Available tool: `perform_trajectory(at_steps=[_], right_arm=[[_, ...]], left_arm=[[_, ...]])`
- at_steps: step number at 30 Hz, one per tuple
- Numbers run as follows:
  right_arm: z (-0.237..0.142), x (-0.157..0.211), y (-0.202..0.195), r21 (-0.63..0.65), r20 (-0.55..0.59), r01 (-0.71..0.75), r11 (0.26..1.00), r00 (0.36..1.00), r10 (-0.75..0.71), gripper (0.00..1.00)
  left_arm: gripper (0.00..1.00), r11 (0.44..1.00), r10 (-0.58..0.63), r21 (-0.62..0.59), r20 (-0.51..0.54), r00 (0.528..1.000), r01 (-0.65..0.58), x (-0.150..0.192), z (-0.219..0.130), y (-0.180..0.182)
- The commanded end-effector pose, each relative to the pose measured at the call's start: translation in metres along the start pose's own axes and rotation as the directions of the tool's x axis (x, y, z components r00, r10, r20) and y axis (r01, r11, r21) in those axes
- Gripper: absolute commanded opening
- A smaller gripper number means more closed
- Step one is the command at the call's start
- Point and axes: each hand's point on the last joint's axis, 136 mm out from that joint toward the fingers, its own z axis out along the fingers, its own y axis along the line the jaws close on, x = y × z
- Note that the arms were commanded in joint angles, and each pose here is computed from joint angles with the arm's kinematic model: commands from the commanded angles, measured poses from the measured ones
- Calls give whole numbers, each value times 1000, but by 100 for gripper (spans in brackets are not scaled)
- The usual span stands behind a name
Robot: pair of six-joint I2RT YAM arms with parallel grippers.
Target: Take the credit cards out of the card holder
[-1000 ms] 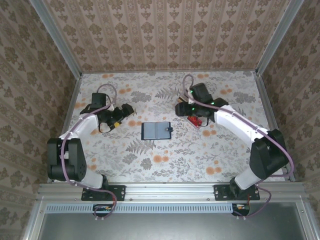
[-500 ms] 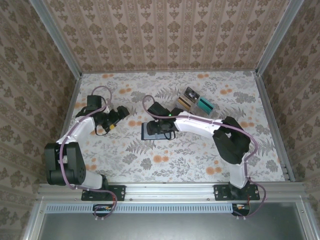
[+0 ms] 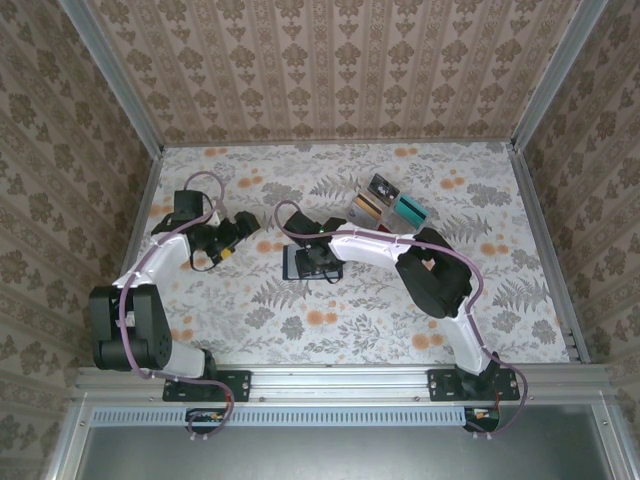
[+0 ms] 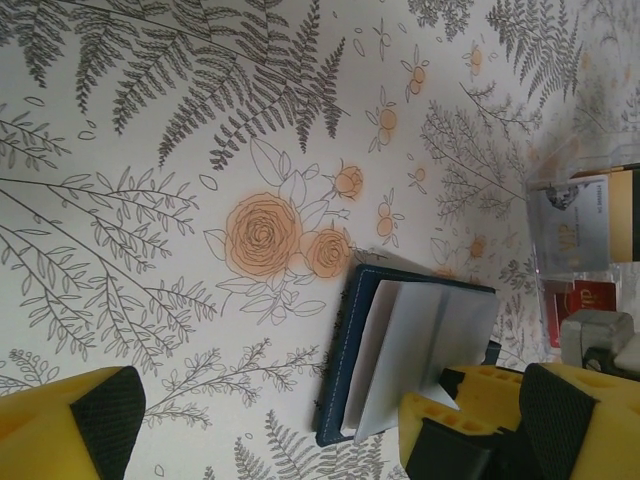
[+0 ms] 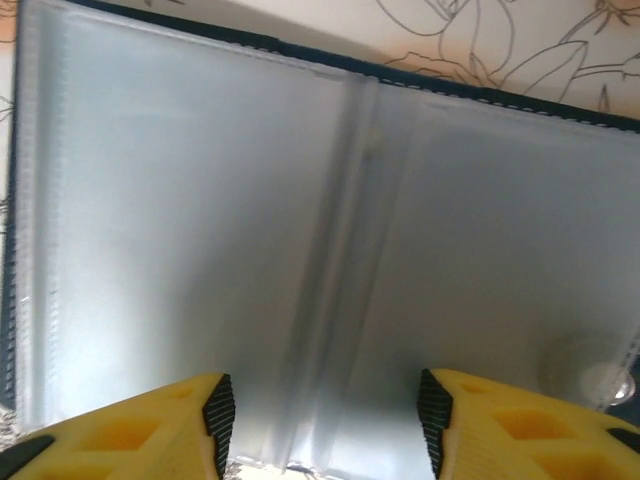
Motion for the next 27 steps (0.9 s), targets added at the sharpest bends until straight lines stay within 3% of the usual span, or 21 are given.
perform_trajectory(at_steps=[1, 8, 13, 21, 27], right_arm=[[10, 10, -21, 87, -46, -10, 996, 999, 14, 50], [15, 15, -32, 104, -58, -30, 994, 998, 37, 38], [18, 17, -35, 105, -66, -38, 994, 997, 45, 35], [21, 20, -31, 74, -80, -41, 996, 996, 47, 32], [24, 21, -29, 49, -94, -54, 997, 994, 58, 31]], left_arm=[[100, 999, 26, 39, -25, 999, -25, 5, 5, -7], [91, 995, 48, 90, -99, 994, -39, 17, 25, -22], [79, 992, 83, 107, -164, 983, -66, 34, 42, -31], [49, 986, 131, 131, -268, 955, -98, 58, 68, -43], [42, 986, 137, 133, -312, 940, -100, 63, 84, -42]])
